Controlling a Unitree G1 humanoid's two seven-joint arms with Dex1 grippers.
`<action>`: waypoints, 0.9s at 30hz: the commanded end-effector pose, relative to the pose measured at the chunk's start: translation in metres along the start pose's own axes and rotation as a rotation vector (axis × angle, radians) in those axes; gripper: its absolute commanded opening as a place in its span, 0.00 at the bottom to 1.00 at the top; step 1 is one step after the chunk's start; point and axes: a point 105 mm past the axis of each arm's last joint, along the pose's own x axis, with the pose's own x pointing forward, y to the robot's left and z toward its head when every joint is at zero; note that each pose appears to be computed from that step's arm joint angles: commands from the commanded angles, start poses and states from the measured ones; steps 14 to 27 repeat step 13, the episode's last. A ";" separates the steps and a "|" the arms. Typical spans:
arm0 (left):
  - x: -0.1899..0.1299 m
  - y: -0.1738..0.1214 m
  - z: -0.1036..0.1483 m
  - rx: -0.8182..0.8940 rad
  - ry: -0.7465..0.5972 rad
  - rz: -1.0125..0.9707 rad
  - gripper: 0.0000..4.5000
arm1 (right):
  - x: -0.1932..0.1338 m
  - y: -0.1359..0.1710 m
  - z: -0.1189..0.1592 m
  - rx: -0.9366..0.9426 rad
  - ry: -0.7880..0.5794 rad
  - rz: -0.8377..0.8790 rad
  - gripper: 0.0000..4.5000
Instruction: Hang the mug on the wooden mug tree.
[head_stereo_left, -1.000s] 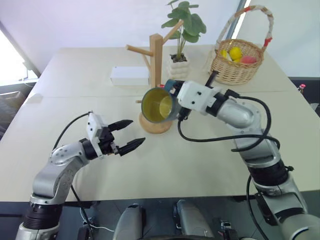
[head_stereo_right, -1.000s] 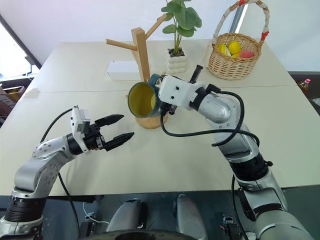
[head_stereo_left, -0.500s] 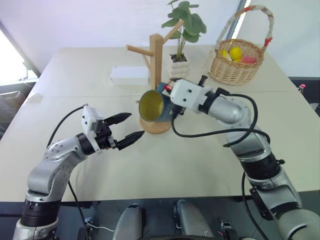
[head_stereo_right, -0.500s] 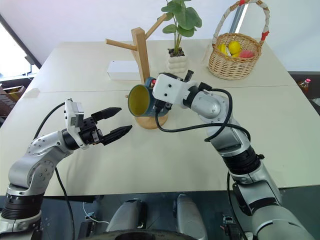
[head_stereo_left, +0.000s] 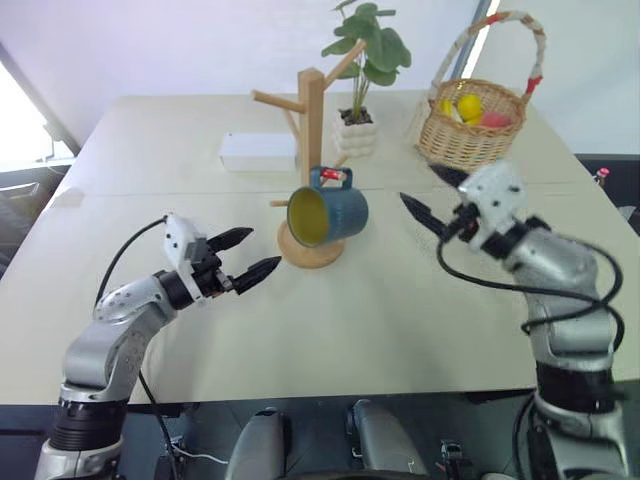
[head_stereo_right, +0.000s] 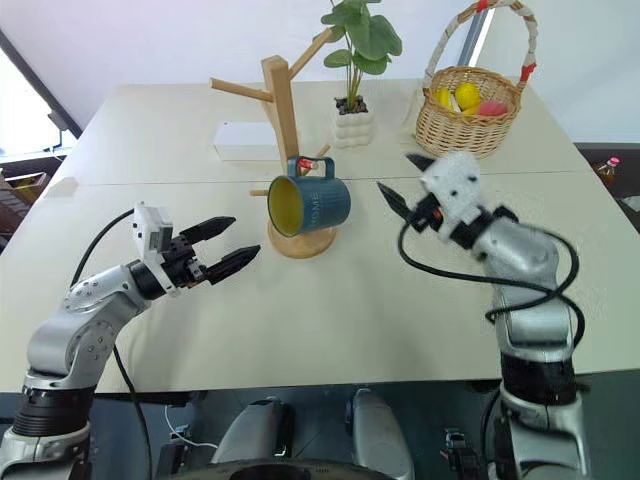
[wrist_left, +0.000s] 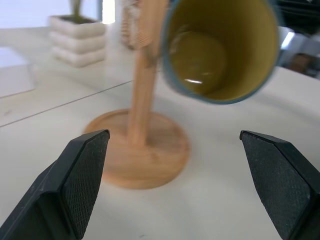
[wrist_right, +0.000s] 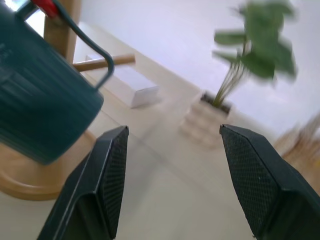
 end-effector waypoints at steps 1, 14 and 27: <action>-0.009 0.026 -0.003 0.031 -0.028 0.198 1.00 | -0.010 -0.018 -0.026 0.117 -0.009 -0.160 0.67; -0.049 0.059 -0.037 -0.007 -0.007 0.508 1.00 | -0.007 -0.016 -0.066 0.136 0.006 -0.218 0.67; -0.049 0.059 -0.037 -0.007 -0.007 0.508 1.00 | -0.007 -0.016 -0.066 0.136 0.006 -0.218 0.67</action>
